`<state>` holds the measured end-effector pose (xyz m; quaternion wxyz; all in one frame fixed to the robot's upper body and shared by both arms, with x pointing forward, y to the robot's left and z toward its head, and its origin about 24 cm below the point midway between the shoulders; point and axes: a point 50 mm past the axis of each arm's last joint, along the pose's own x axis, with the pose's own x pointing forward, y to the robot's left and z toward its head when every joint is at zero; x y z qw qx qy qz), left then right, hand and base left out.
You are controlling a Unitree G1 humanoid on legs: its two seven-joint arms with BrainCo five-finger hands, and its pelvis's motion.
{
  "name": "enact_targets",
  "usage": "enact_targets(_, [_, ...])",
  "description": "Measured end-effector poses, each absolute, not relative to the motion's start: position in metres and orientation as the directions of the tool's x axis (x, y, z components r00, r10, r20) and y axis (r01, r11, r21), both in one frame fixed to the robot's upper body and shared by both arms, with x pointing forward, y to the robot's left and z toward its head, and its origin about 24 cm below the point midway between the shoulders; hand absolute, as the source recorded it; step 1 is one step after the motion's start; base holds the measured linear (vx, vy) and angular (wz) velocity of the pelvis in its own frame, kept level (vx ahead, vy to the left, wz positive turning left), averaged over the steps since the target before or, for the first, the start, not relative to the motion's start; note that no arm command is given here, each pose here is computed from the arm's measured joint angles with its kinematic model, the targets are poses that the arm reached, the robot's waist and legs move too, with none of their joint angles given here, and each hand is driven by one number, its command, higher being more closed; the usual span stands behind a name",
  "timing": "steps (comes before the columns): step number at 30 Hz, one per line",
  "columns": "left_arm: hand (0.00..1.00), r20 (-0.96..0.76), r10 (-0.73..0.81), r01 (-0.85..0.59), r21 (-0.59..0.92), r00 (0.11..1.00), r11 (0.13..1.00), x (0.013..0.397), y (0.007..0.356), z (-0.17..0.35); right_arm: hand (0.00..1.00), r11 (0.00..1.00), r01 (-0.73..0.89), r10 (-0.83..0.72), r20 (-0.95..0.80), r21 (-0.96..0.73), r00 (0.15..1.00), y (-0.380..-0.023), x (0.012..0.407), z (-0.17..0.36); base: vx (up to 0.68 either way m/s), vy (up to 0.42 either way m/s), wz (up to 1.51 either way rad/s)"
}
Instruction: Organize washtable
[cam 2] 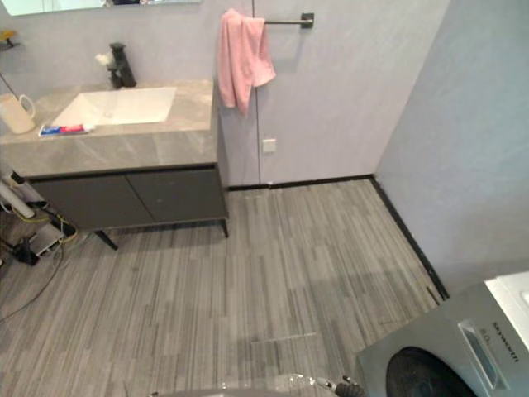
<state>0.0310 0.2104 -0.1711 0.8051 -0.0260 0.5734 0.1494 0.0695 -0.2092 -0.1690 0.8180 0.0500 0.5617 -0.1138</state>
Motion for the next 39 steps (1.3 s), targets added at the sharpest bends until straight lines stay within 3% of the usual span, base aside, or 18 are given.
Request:
enact_targets(12, [0.00, -0.909, 0.210, -0.264, 0.117, 0.359, 0.957, 0.050, 0.210, -0.168, 0.00, 0.909, 0.412, -0.128, -0.895, 0.067, 0.427, -0.200, 0.096, -0.164, -0.01, 0.034, -0.15])
enact_targets(23, [0.00, -0.889, 0.248, -0.278, 0.144, 0.386, 0.950, 0.064, 0.225, -0.164, 0.00, 0.901, 0.416, -0.104, -0.870, 0.123, 0.482, -0.188, 0.117, -0.160, 0.34, -0.004, -0.10])
enact_targets(29, [0.00, -0.894, 0.271, -0.477, 0.075, 0.356, 0.876, 0.055, 0.214, -0.167, 0.00, 0.906, 0.404, -0.100, -0.864, 0.125, 0.493, -0.190, 0.119, -0.159, 0.74, -0.214, -0.23])
enact_targets(39, [0.00, -0.884, 0.287, -0.578, 0.023, 0.369, 0.816, 0.056, 0.211, -0.165, 0.00, 0.923, 0.367, -0.084, -0.870, 0.116, 0.486, -0.183, 0.130, -0.159, 0.57, 0.082, -0.65])
